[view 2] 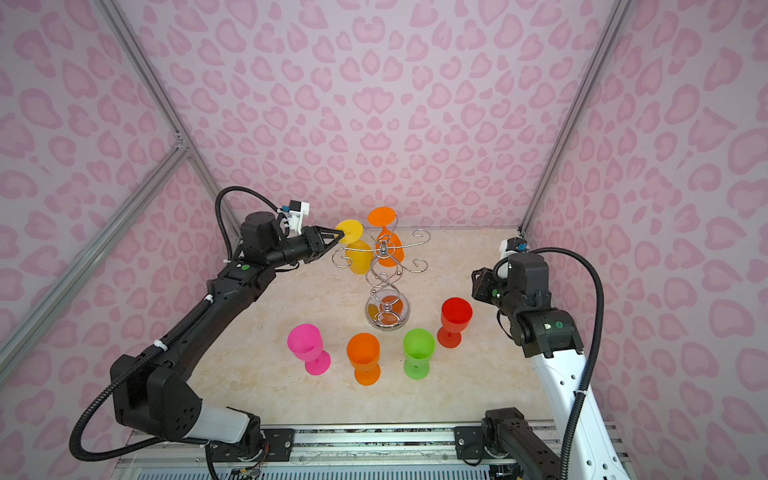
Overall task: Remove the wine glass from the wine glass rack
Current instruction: 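Raise the right gripper away while the left gripper moves to the yellow glass's foot, then close the left gripper on the yellow glass's foot on the rack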
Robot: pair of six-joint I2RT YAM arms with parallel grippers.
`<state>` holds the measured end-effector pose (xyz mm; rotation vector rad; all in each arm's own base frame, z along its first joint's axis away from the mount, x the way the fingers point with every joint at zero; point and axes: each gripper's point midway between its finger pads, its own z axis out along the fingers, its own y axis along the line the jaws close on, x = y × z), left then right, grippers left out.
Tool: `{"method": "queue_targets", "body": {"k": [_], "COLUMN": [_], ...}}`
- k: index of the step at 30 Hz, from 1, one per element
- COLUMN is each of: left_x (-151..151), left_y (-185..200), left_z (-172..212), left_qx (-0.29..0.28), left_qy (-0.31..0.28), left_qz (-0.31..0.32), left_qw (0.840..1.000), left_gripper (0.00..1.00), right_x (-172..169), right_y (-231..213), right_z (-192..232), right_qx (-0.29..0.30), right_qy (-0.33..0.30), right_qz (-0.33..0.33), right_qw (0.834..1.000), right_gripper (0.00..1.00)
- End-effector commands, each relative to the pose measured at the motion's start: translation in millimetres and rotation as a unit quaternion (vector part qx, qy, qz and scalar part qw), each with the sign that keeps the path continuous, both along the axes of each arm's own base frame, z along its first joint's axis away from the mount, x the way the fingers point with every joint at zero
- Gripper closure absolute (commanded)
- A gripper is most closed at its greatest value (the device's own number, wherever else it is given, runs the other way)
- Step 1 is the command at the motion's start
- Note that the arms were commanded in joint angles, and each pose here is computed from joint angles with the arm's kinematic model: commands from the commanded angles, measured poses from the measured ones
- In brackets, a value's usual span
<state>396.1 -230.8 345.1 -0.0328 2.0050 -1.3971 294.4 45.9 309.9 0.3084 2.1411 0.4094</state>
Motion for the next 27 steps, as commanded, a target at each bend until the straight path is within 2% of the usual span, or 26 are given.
{"method": "queue_targets", "body": {"k": [1, 27], "left_x": [-1, -11], "left_y": [-1, 2], "left_z": [12, 27], "left_qx": [-0.004, -0.013], "left_qy": [-0.023, -0.029], "left_qz": [-0.006, -0.009], "left_qw": [1.000, 0.999], "left_gripper": [0.71, 0.87], "right_x": [2, 2], "right_y": [2, 1], "right_z": [-1, -8], "right_qx": [0.005, 0.014], "right_qy": [-0.002, 0.004], "right_qz": [0.003, 0.004], "right_qw": [1.000, 1.000], "right_gripper": [0.63, 0.63]}}
